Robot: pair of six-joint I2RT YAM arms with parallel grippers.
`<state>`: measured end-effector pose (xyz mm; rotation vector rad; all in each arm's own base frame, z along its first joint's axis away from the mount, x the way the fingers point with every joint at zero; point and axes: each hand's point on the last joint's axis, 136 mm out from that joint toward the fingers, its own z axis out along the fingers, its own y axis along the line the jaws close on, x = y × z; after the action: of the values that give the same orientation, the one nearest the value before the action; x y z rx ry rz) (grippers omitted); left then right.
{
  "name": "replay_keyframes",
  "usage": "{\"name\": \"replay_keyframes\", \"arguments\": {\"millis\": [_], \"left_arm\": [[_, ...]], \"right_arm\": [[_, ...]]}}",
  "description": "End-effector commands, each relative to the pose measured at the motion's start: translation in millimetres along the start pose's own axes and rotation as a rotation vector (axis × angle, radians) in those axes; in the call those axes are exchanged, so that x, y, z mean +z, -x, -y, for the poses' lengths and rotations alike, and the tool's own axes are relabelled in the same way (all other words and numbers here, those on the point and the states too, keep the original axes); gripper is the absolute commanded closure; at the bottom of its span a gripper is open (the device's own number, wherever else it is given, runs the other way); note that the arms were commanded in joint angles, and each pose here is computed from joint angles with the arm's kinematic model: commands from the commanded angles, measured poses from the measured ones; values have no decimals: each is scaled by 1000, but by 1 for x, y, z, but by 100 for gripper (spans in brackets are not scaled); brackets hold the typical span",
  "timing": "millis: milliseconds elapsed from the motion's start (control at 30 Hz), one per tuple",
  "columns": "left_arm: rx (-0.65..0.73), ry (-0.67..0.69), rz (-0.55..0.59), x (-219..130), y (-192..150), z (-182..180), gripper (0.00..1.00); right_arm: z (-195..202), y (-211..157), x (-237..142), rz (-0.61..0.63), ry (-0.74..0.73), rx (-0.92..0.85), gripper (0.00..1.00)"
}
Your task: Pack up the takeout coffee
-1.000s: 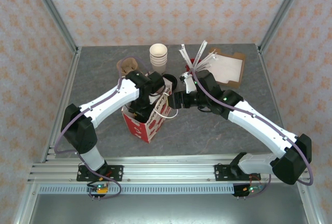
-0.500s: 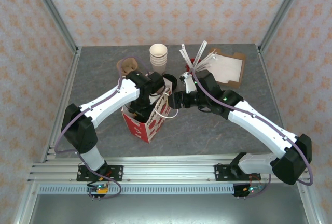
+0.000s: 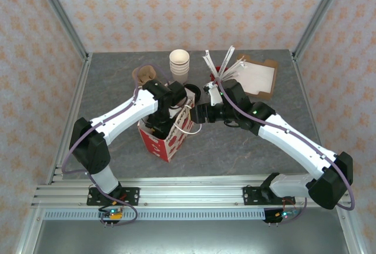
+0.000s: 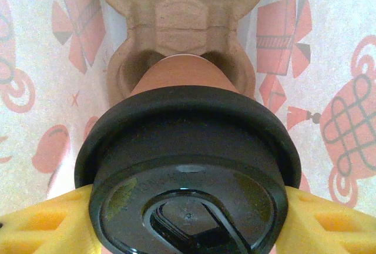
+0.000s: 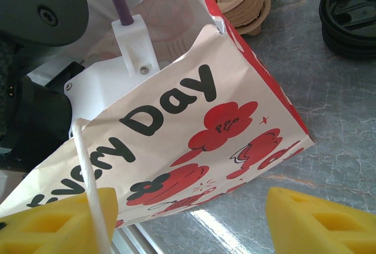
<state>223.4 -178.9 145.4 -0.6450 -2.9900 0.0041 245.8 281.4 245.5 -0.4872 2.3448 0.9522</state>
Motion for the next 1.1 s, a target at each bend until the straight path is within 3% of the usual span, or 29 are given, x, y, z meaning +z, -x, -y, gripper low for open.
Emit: {"name": "replay_keyframes", "arguments": {"millis": [0,1067], "left_arm": [[-2,59,-39,3,-7,-10,61],[-14,72,-60,12,-14,-12,62]], "right_arm": [[-2,7,-1,17,-9,-14,32],[-3,7,2,12,-7,-16,32]]}}
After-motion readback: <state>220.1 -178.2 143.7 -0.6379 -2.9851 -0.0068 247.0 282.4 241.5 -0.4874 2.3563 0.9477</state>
